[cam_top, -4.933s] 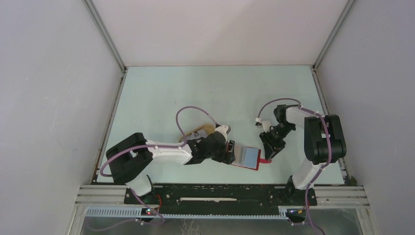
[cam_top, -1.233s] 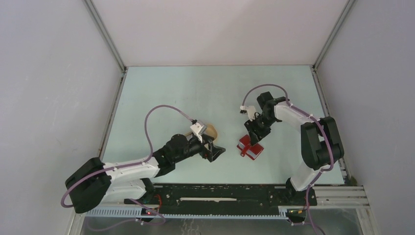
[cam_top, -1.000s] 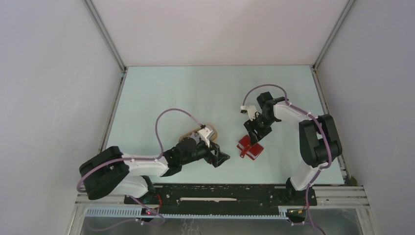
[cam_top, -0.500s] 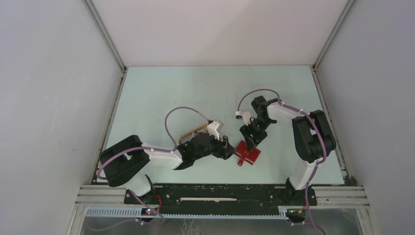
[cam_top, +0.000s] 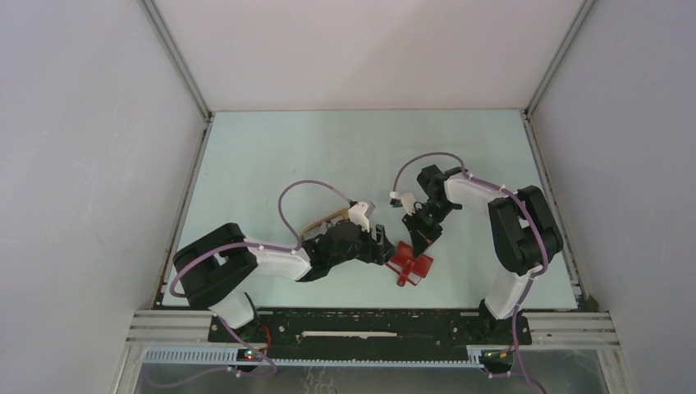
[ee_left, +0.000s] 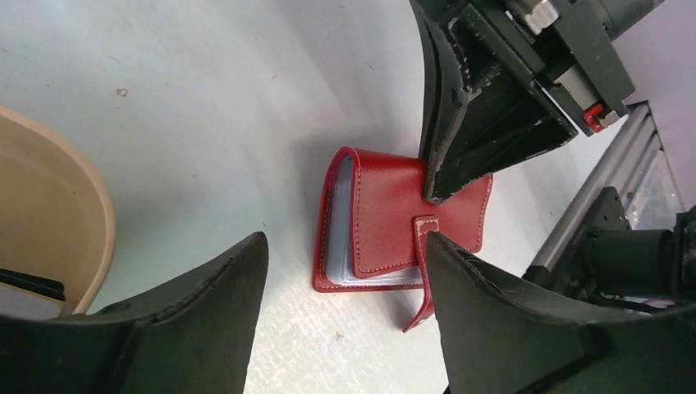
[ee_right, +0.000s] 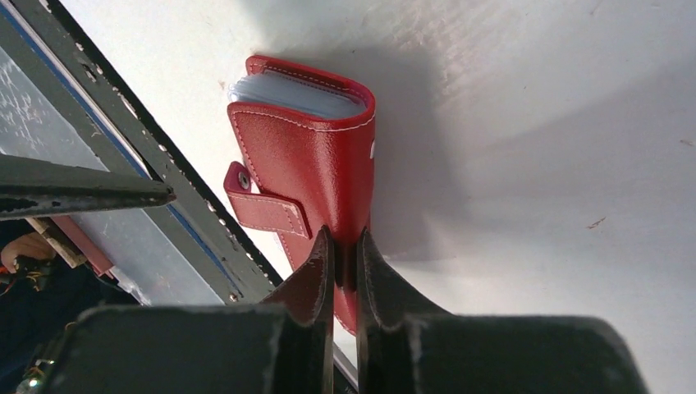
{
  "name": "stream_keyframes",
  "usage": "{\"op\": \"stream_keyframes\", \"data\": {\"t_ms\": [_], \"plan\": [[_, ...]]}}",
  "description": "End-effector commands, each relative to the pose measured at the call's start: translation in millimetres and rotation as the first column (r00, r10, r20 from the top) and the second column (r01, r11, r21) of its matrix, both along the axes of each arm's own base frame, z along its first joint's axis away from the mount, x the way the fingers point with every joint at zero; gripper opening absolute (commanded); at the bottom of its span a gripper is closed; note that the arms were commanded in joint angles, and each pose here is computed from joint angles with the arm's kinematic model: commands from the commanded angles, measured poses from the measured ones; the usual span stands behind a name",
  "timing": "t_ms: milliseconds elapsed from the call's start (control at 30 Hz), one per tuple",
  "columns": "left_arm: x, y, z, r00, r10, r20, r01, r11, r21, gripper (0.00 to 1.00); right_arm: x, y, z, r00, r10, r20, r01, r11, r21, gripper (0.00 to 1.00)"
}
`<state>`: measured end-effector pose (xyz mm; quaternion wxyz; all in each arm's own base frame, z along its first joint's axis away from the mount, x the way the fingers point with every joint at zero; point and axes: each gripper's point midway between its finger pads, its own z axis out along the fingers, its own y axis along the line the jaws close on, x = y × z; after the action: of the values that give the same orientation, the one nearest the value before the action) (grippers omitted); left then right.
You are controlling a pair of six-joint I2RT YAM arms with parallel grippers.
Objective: Put the credit cards into the card holder
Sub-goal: Close the card holder at the center of the board.
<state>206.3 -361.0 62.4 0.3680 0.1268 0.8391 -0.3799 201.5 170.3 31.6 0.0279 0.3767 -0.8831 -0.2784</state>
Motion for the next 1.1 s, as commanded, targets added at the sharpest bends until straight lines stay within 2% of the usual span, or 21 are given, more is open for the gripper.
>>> {"op": "stream_keyframes", "data": {"t_ms": [0, 100, 333, 667, 733, 833, 900, 1067], "plan": [[-2.6, -5.4, 9.1, 1.000, -0.013, -0.006, 0.012, 0.994, -0.106, 0.76, 9.2, 3.2, 10.8, 0.993, 0.039, 0.107, -0.047, 0.996, 0.073, 0.09], [-8.3, -10.8, 11.6, 0.997, -0.073, -0.006, 0.071, 0.986, -0.150, 0.77, 10.5, 6.2, 21.8, 0.987, 0.048, 0.154, -0.067, 0.991, 0.120, 0.08], [-7.4, -15.5, 13.8, 0.982, -0.185, 0.042, 0.190, 0.965, -0.183, 0.87, 8.5, 10.7, 44.2, 0.946, 0.093, 0.310, -0.159, 0.967, 0.197, 0.08], [-22.0, -27.9, 20.5, 0.942, -0.328, 0.075, 0.336, 0.911, -0.239, 0.85, 5.0, 13.6, 50.8, 0.898, 0.135, 0.418, -0.238, 0.950, 0.203, 0.08], [-23.3, -31.6, 21.4, 0.939, -0.337, 0.070, 0.343, 0.902, -0.263, 0.81, 3.6, 16.0, 50.9, 0.888, 0.150, 0.435, -0.255, 0.947, 0.194, 0.09], [-24.3, -38.2, 22.2, 0.931, -0.360, 0.056, 0.359, 0.884, -0.299, 0.63, 3.3, 19.1, 51.4, 0.870, 0.167, 0.464, -0.274, 0.946, 0.174, 0.13], [-25.1, -39.8, 22.4, 0.929, -0.367, 0.045, 0.362, 0.876, -0.320, 0.56, 3.3, 20.4, 50.9, 0.861, 0.176, 0.478, -0.282, 0.946, 0.160, 0.14], [-21.9, -38.2, 22.4, 0.936, -0.351, 0.038, 0.343, 0.878, -0.333, 0.53, -0.2, 24.1, 45.9, 0.829, 0.224, 0.512, -0.320, 0.941, 0.106, 0.21]]}}
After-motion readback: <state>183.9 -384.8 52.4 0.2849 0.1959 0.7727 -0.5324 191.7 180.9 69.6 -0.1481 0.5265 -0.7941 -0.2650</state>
